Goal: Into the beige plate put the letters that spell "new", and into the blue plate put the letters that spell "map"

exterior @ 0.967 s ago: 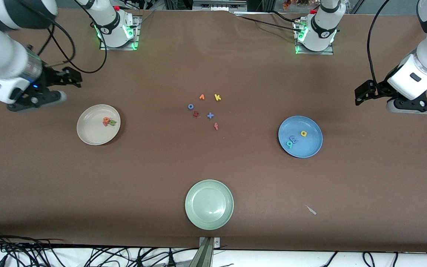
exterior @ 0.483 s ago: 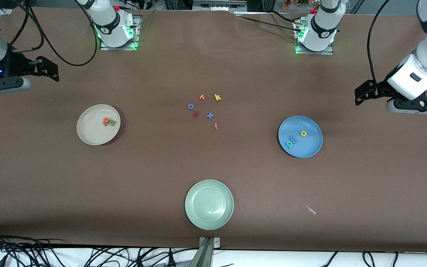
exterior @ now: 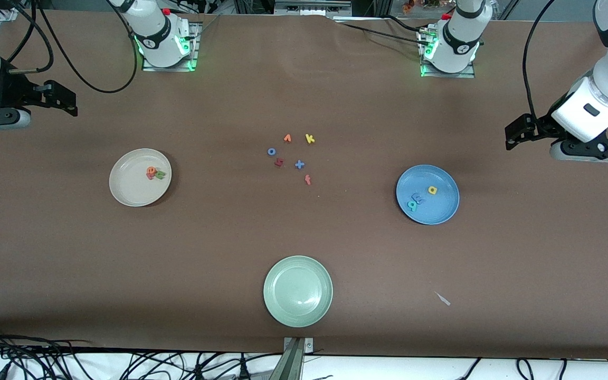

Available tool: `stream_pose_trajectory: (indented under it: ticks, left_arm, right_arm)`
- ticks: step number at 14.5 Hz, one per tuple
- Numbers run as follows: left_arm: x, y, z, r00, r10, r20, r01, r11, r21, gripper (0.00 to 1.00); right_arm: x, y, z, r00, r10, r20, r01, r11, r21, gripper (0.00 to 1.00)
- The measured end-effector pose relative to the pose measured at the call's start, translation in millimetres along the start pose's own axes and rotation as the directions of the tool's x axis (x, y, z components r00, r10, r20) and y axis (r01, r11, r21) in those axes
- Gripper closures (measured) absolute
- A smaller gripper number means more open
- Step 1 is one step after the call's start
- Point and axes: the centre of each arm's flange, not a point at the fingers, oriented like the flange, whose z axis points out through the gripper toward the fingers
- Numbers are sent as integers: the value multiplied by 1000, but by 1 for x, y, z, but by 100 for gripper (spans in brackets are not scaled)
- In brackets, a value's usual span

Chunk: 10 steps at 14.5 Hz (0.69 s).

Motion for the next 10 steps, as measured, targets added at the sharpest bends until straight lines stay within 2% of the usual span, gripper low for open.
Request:
stream_pose_trajectory:
  ticks: [10]
  left_arm:
    - [0,0,0,1000,0,0,0,1000,0,0]
  right_arm:
    - [-2,-3,-8,999,29,-24,-29,999,14,0]
